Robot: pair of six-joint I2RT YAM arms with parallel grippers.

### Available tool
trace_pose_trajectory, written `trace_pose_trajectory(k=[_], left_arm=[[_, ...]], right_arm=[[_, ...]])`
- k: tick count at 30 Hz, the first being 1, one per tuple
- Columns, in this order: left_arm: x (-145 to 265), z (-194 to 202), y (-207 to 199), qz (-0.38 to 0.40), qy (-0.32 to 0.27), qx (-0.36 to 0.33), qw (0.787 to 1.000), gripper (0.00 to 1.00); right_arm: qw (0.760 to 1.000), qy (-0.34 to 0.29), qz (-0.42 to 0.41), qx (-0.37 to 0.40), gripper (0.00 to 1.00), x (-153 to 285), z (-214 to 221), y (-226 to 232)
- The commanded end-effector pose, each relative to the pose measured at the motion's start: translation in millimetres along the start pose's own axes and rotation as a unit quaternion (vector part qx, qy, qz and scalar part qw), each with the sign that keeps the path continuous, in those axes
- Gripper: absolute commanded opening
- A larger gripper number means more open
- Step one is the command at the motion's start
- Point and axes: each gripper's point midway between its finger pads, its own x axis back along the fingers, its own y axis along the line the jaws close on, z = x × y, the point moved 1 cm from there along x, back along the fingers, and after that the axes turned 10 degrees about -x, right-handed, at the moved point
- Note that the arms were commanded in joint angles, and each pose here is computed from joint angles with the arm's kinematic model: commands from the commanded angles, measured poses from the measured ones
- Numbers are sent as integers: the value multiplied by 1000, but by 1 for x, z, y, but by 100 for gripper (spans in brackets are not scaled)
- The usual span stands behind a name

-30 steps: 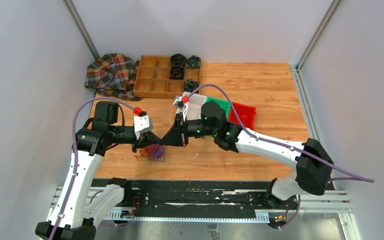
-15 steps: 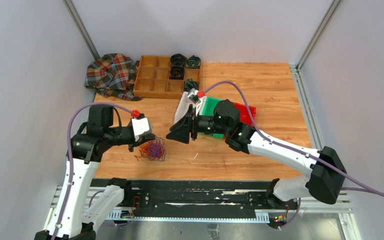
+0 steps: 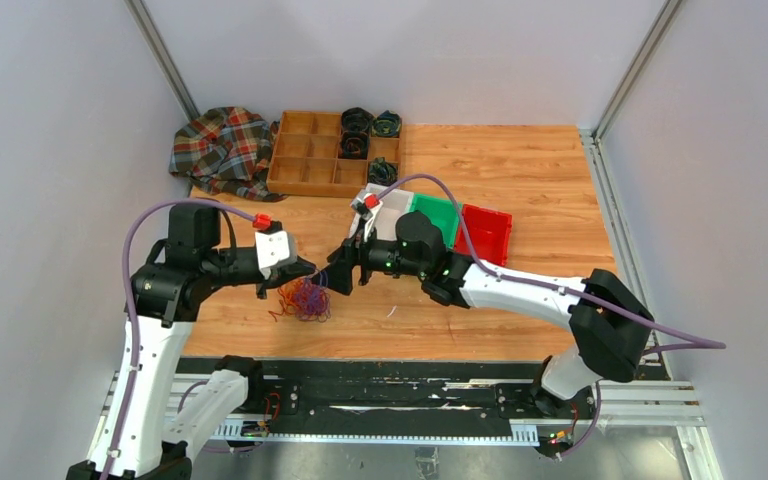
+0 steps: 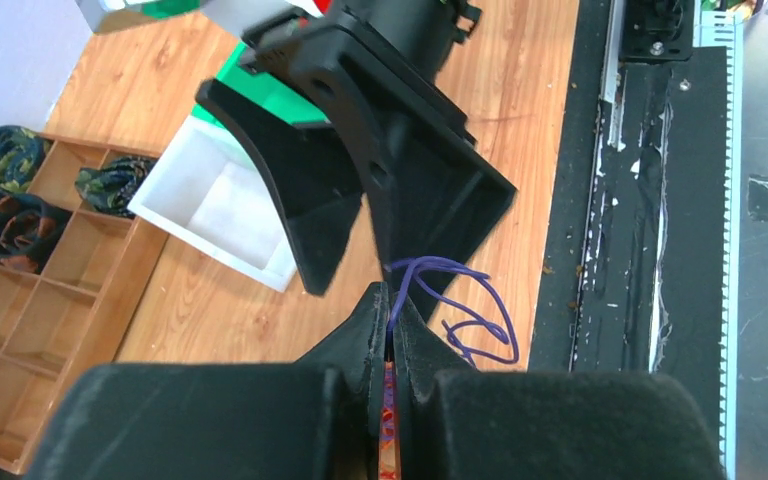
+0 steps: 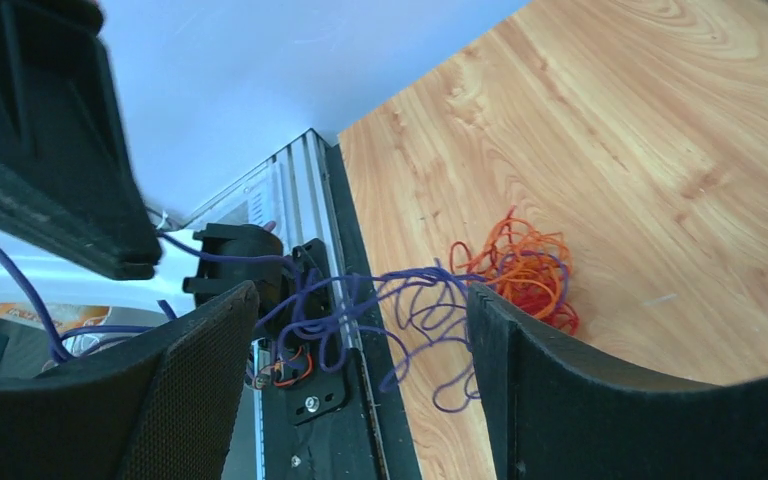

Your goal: Untangle the cables

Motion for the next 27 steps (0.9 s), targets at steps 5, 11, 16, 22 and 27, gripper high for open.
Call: trace_pose_trajectory(k=[5, 11, 16, 22, 27], left_arm=[[4, -24, 3, 4, -33, 0, 999, 5], [9, -45, -1, 11, -60, 14, 998, 6], [15, -67, -3, 23, -89, 30, 995, 6], [22, -88, 1, 24, -105, 30, 994, 6], [34, -117, 6, 17, -122, 13, 992, 5]], right_arm=[[997, -57, -30, 31, 78, -14, -9, 19], [996, -81, -3, 29, 79, -30, -13, 8], [995, -96, 7, 19, 79, -43, -15, -2], [995, -93, 24, -2, 79, -54, 0, -23], [994, -93, 56, -26, 79, -54, 21, -52]])
